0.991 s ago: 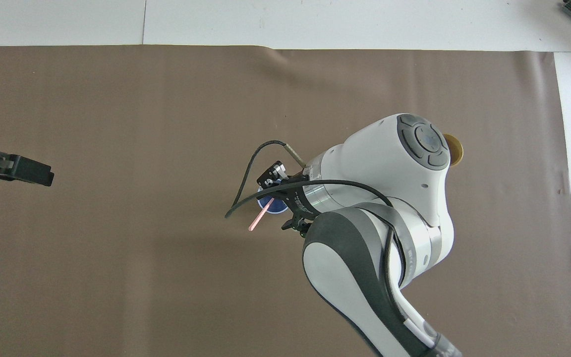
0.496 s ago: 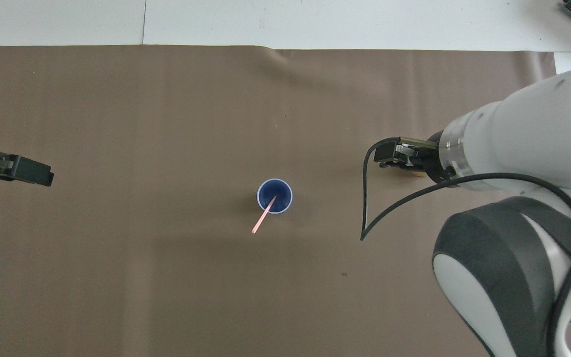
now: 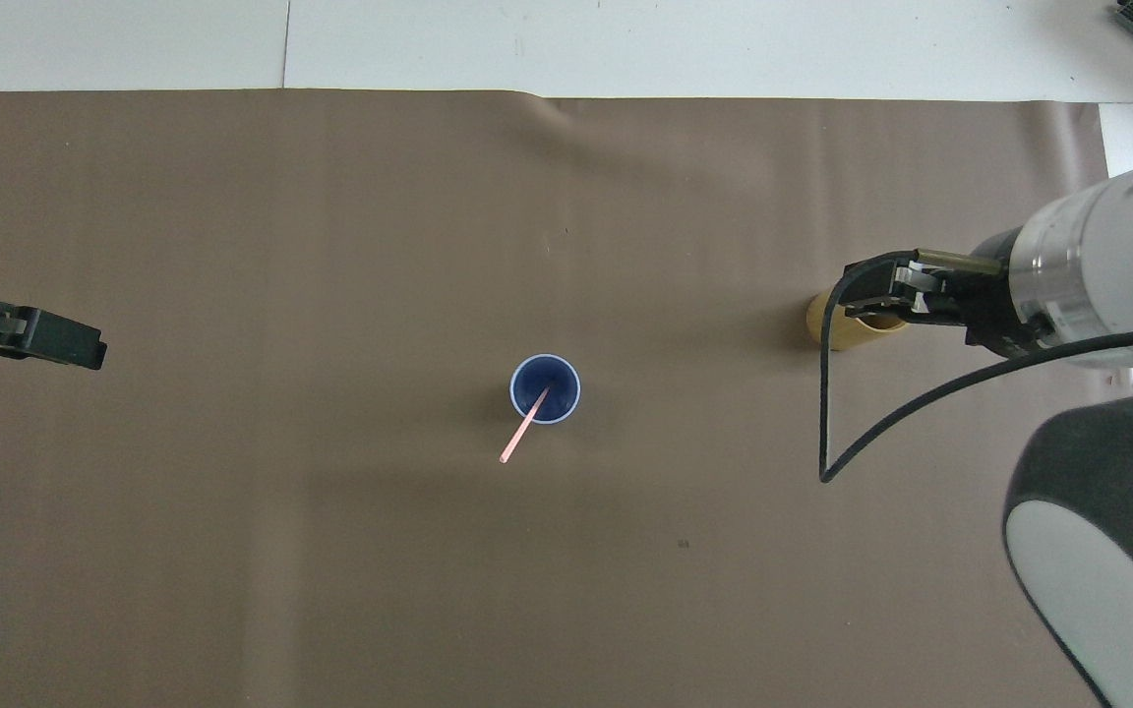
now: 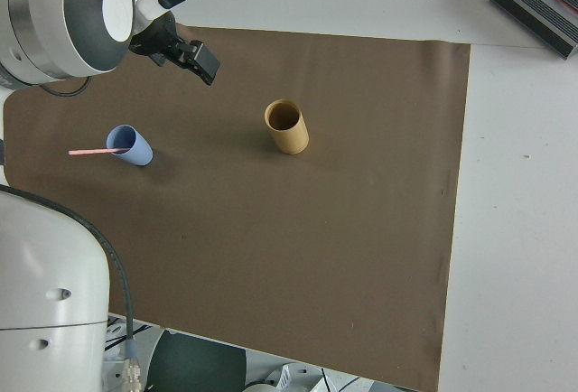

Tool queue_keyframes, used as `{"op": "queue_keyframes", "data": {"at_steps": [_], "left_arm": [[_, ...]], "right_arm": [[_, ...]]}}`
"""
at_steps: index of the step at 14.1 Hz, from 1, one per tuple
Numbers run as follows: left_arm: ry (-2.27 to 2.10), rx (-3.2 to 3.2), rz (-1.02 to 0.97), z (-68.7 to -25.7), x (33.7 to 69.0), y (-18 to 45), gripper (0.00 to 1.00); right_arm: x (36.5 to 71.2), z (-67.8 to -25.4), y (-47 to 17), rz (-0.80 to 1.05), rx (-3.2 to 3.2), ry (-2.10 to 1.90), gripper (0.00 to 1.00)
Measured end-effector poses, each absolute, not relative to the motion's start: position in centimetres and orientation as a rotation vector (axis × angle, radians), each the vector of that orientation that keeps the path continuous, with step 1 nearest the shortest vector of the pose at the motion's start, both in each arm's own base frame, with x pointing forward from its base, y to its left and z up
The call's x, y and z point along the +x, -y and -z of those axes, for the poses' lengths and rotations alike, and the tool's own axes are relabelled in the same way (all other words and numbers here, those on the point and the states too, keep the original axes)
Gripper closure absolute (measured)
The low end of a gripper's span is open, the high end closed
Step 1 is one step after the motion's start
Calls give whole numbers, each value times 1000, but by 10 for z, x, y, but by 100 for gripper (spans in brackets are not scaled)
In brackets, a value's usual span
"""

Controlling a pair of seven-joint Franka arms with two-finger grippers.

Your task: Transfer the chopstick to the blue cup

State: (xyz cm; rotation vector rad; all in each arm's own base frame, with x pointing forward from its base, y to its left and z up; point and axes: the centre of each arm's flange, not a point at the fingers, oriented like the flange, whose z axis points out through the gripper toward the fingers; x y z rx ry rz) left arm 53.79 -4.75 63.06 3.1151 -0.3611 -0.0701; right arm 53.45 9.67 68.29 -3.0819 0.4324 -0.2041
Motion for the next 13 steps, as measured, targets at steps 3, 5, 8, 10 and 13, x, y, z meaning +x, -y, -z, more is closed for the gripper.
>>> {"op": "queue_keyframes", "data": {"at_steps": [3, 5, 8, 10, 13], "left_arm": [[360, 3115, 71, -630, 538, 48, 0], [360, 3115, 71, -630, 538, 48, 0], [362, 3115, 72, -630, 538, 50, 0], [364, 3115, 73, -630, 538, 51, 0], [366, 3115, 73, -630, 537, 51, 0]], "right_arm": [[530, -690, -58, 169, -3116, -357, 0], [528, -690, -35, 142, -3129, -339, 0], [528, -672, -23, 30, -3142, -357, 0], [532, -647, -15, -54, -3143, -382, 0], [532, -635, 5, -100, -3137, -438, 0]]}}
